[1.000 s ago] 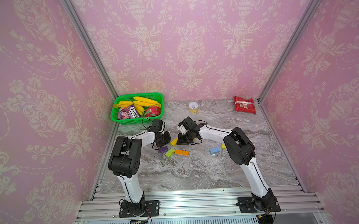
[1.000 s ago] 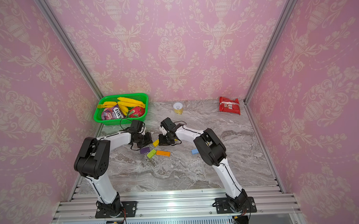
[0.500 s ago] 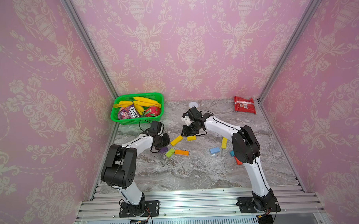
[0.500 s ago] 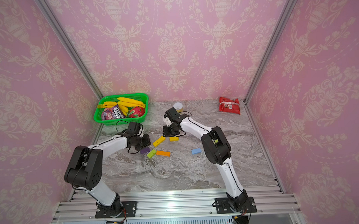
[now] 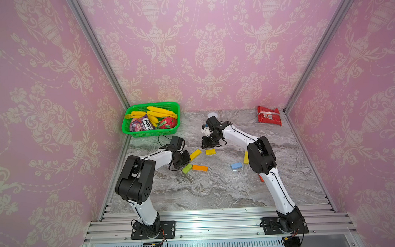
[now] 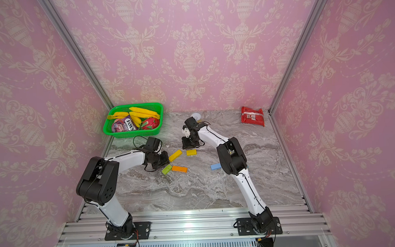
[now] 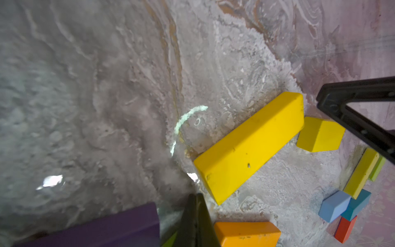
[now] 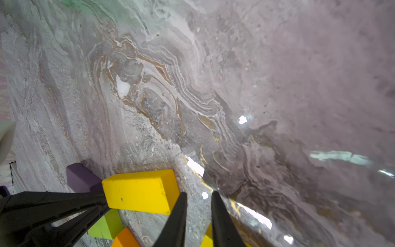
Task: Assemble the letter p with building blocks
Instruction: Adjust the building block at the center of the board, then assemble the building block at the center of the board.
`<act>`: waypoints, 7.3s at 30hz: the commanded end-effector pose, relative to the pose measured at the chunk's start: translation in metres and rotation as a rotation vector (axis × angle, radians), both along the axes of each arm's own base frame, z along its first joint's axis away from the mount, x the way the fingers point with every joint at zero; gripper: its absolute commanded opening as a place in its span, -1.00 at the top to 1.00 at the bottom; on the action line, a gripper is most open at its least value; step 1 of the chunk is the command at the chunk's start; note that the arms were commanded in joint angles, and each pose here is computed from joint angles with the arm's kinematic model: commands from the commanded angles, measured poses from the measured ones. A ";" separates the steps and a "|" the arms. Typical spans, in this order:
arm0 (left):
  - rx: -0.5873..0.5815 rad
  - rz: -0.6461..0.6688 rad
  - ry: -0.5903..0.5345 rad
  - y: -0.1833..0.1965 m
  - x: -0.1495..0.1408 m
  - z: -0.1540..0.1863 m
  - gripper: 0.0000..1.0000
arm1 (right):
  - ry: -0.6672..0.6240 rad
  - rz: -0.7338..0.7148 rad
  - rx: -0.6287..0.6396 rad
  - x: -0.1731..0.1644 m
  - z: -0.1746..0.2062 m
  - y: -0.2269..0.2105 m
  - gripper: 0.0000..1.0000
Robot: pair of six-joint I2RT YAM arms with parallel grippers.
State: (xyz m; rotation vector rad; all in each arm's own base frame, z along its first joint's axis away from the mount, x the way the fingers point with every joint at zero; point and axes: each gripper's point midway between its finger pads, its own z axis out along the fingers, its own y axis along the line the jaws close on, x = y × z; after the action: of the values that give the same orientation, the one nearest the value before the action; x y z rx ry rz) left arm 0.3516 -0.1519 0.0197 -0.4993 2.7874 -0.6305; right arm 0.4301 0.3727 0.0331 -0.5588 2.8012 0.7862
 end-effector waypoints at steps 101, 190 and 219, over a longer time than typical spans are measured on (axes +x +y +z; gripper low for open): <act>0.119 0.218 -0.092 0.112 -0.015 0.030 0.13 | 0.111 0.180 0.002 -0.114 -0.003 0.056 0.02; -0.057 0.101 0.141 0.056 -0.068 -0.036 1.00 | 0.180 0.168 0.045 -0.123 -0.026 0.101 0.52; -0.075 0.110 0.057 0.056 -0.060 -0.015 1.00 | 0.197 0.154 0.028 -0.137 -0.029 0.091 0.52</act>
State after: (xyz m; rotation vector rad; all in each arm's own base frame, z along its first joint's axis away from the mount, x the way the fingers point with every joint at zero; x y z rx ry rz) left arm 0.2979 -0.0951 0.0172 -0.6407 2.7277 -0.7133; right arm 0.3052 0.4724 0.0308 -0.7652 2.8312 1.0453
